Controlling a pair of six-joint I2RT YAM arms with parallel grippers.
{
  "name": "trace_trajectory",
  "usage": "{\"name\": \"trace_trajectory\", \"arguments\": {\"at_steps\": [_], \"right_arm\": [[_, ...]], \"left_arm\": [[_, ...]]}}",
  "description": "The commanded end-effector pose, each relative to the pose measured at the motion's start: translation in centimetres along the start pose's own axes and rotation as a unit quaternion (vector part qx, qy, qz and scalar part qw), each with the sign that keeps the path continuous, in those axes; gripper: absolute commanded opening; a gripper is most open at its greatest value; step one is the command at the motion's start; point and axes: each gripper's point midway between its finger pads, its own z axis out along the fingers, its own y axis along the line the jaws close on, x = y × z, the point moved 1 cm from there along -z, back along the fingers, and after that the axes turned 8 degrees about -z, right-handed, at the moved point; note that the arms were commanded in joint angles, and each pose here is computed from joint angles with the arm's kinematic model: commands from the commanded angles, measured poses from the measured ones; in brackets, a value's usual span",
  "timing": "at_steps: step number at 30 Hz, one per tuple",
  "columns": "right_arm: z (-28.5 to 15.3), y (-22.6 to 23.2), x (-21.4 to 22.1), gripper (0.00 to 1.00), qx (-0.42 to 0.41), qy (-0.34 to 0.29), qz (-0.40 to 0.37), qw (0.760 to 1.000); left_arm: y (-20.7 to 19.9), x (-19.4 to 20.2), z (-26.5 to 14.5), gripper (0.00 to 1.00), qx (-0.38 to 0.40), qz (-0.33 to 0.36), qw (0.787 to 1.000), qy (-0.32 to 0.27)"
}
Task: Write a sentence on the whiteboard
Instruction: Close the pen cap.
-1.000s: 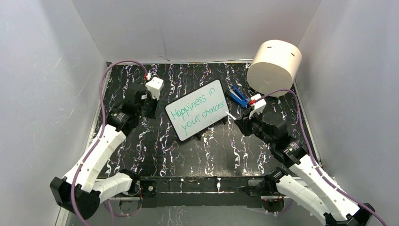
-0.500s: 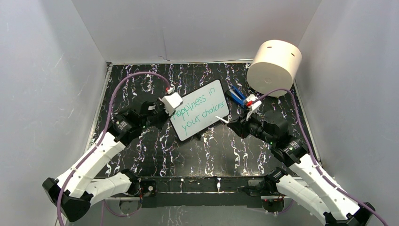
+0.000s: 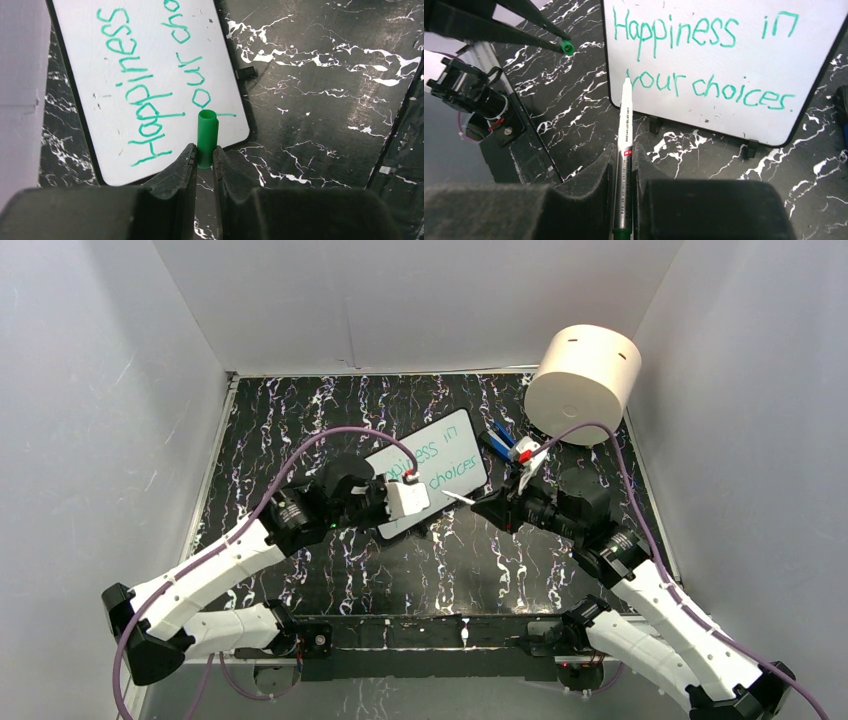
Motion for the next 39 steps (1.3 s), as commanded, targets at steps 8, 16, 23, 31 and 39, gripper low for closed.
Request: {"name": "trace_trajectory", "arguments": {"at_steps": [8,16,23,31,39], "right_arm": [[0.3,2.9,-4.5,0.00,-0.092,-0.058,-0.006,0.994],[0.5,3.5,-4.3,0.00,-0.113,-0.057,-0.003,0.992],[0.8,3.8,-3.8,0.00,-0.128,-0.047,0.003,0.991],[1.1,3.8,-3.8,0.00,-0.134,-0.043,0.005,0.990],[1.3,3.7,-3.7,0.00,-0.133,-0.040,0.008,0.990]], "left_arm": [[-0.4,-3.4,0.1,0.00,-0.020,0.105,0.994,-0.012],[-0.6,-4.0,0.2,0.00,-0.022,0.121,0.992,-0.018],[-0.9,-4.0,0.4,0.00,-0.018,0.124,0.992,-0.019],[-1.1,-4.0,0.6,0.00,-0.014,0.127,0.992,-0.018],[-1.4,-4.2,0.7,0.00,-0.009,0.130,0.991,-0.021]]}}
